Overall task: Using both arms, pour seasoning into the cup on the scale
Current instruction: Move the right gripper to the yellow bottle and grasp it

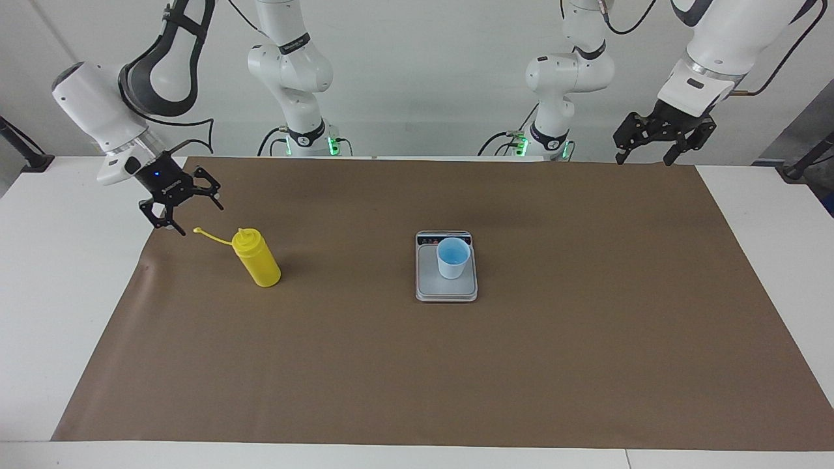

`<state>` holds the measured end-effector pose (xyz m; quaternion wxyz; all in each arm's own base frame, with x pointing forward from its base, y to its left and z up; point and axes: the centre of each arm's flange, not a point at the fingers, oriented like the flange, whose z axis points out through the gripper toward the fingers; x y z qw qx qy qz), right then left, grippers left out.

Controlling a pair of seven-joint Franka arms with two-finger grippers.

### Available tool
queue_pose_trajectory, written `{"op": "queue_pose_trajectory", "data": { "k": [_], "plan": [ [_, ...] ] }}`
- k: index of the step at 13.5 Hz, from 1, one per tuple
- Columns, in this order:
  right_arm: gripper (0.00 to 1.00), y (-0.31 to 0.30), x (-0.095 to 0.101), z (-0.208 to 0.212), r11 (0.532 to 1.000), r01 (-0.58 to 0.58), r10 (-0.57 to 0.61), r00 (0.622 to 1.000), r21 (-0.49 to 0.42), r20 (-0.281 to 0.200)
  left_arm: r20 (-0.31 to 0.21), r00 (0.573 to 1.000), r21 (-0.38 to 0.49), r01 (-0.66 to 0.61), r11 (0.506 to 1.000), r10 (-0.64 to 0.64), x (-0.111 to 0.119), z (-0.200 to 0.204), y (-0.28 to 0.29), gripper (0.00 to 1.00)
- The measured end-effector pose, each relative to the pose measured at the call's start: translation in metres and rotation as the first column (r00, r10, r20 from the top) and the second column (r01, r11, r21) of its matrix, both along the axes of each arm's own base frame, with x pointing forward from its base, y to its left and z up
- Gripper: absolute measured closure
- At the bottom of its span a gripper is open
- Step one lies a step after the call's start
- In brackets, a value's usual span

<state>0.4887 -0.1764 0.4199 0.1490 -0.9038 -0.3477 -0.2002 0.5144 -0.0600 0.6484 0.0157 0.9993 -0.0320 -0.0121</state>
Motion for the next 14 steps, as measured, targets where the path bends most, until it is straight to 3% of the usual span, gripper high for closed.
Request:
{"op": "queue_pose_trajectory", "data": {
  "k": [2,5,8,14],
  "plan": [
    [0.00,-0.006,0.005,-0.024,0.998,-0.041,0.038,0.997,0.044,0.068,0.000,1.000,0.000,0.000,1.000,0.000,0.000,0.000,0.000,0.00],
    [0.00,0.004,0.008,-0.052,0.989,-0.064,0.049,0.992,0.130,0.118,-0.003,1.000,0.000,0.000,1.000,0.000,0.000,-0.001,0.000,0.00],
    [0.00,0.036,0.010,-0.068,0.974,-0.158,0.127,0.975,0.164,0.185,-0.005,1.000,0.001,0.000,1.000,0.000,0.000,-0.002,0.000,0.00],
    [0.00,0.050,0.006,-0.102,0.958,-0.183,0.124,0.958,0.219,0.259,-0.006,1.000,0.001,0.000,1.000,0.000,0.000,-0.002,0.000,0.00]
  ]
}}
